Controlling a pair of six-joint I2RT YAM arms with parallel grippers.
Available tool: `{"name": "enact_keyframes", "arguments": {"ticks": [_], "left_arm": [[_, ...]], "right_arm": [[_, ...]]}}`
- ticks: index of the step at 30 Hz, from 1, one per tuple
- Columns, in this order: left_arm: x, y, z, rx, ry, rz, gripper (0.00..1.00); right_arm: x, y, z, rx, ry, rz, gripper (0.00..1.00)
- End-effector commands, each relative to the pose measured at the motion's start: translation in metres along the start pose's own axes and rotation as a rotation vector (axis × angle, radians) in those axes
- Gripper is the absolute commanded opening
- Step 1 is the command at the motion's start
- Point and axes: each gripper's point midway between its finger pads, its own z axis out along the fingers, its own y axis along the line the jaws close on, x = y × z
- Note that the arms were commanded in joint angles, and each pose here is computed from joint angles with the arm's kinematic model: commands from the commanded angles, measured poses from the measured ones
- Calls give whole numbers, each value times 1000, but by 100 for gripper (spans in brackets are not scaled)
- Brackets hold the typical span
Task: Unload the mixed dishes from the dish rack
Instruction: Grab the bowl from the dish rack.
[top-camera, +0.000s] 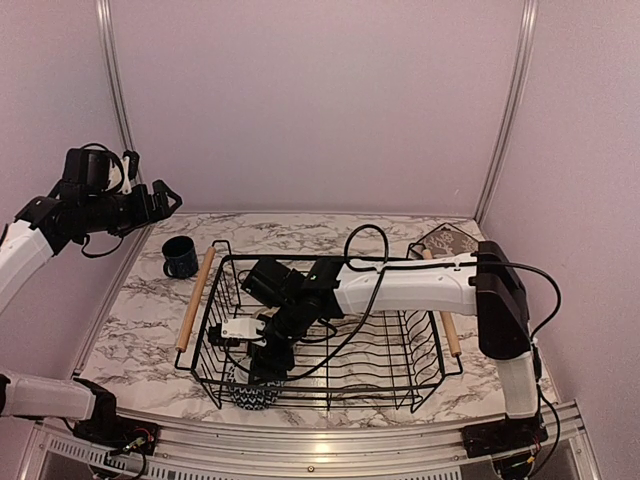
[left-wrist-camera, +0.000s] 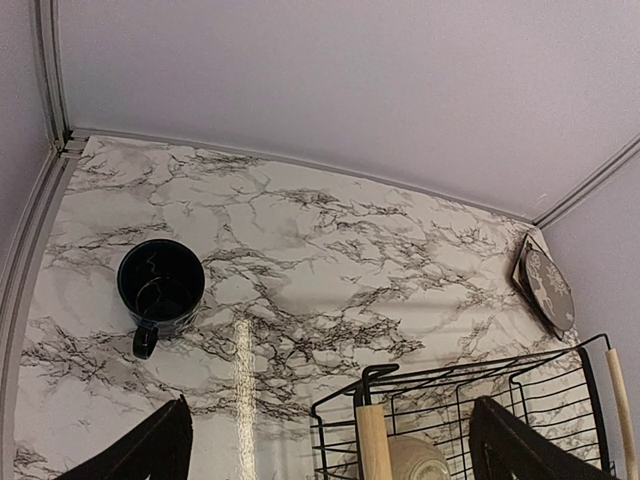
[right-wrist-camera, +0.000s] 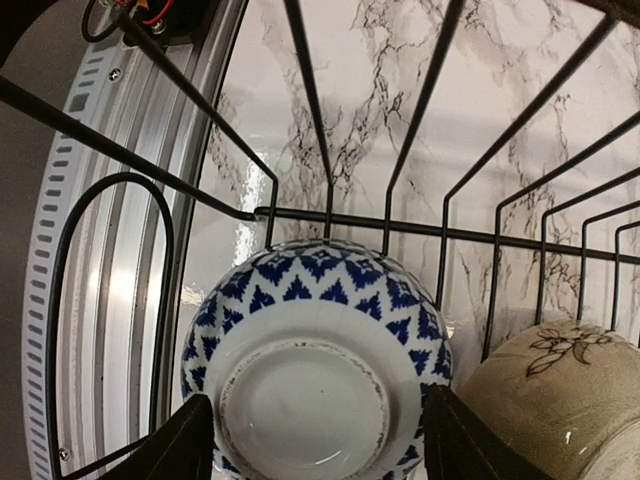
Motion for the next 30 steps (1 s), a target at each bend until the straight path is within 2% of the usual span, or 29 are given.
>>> {"name": "enact_keyframes", "arguments": {"ticks": [1, 10, 13, 15, 19, 30], "left_arm": [[-6, -5, -11, 8, -10, 5, 99], [-6, -6, -13, 7, -11, 8, 99], [-5, -5, -14, 3, -11, 9, 99], [-5, -4, -14, 1, -10, 9, 99], [-4, -2, -15, -6, -10, 11, 99], [-3, -2, -18, -10, -12, 10, 99]], "right_arm": [[-5, -2, 8, 9, 2, -16, 68], [-4, 2, 15, 18, 16, -36, 73], [-5, 3, 17, 12, 15, -40, 72], [-4, 3, 19, 8, 16, -37, 68], [-4, 2, 18, 18, 20, -39, 52], [-12, 0, 4, 64, -24, -41, 36]]}}
